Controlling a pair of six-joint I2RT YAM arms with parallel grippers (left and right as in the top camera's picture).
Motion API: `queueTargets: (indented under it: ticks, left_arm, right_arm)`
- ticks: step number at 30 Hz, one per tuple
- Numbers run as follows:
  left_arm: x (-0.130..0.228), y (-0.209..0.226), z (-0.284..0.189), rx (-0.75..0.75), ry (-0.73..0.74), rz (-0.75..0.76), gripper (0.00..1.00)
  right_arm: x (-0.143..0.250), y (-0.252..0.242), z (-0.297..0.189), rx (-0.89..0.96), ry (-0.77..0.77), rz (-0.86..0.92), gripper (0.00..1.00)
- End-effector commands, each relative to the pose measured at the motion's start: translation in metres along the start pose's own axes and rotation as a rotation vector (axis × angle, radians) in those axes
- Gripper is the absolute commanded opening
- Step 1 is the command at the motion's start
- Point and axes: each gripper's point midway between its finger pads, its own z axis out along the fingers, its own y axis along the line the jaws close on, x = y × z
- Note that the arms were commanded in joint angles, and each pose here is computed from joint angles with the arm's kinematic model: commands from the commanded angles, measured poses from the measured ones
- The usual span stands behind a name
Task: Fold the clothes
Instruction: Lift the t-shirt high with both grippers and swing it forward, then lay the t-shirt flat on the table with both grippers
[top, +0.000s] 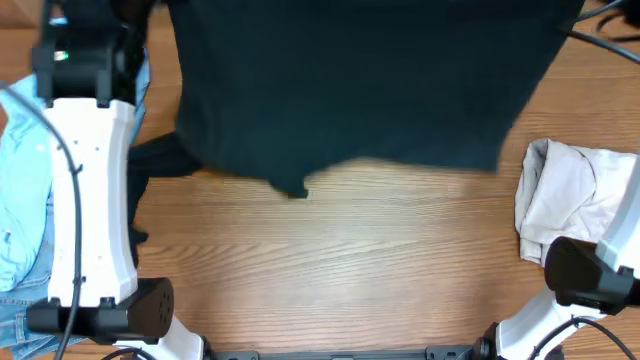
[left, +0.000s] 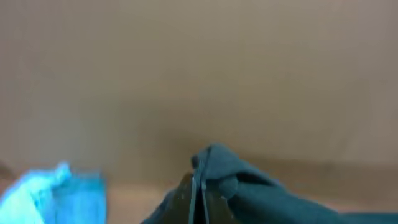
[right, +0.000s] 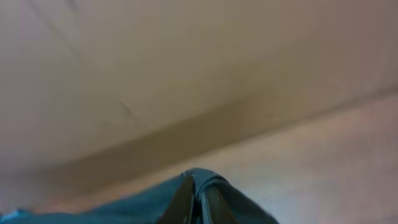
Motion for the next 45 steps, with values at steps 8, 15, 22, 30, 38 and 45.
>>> queueTargets:
  ticks: [8,15,22,30,38,45]
  left_arm:
    - [-0.003,0.019,-0.1,0.011,0.168,-0.038,0.04]
    - [0.172,0.029,-0.062,-0.006,0.873,-0.063,0.04]
    - [0.286,0.03,-0.048,0.013,1.263,-0.118,0.04]
    - [0.353,0.02,-0.077,0.029,1.518,-0.117,0.04]
    - [0.413,0.029,-0.124,-0.018,1.786,-0.082,0.04]
    - [0.442,0.036,-0.151,-0.05,1.91,-0.087,0.04]
  right_arm:
    - [0.055,-0.036,-0.052,0.233,0.211,0.021,0.04]
    - [0.161,-0.088,-0.026,0.401,0.626,-0.007,0.04]
    - [0.251,-0.115,-0.023,0.47,0.938,0.026,0.04]
    - [0.28,-0.122,-0.033,0.495,1.053,0.038,0.04]
    - [0.308,-0.128,-0.042,0.519,1.154,0.056,0.04]
    - [0.343,-0.129,-0.054,0.507,1.259,0.094,0.04]
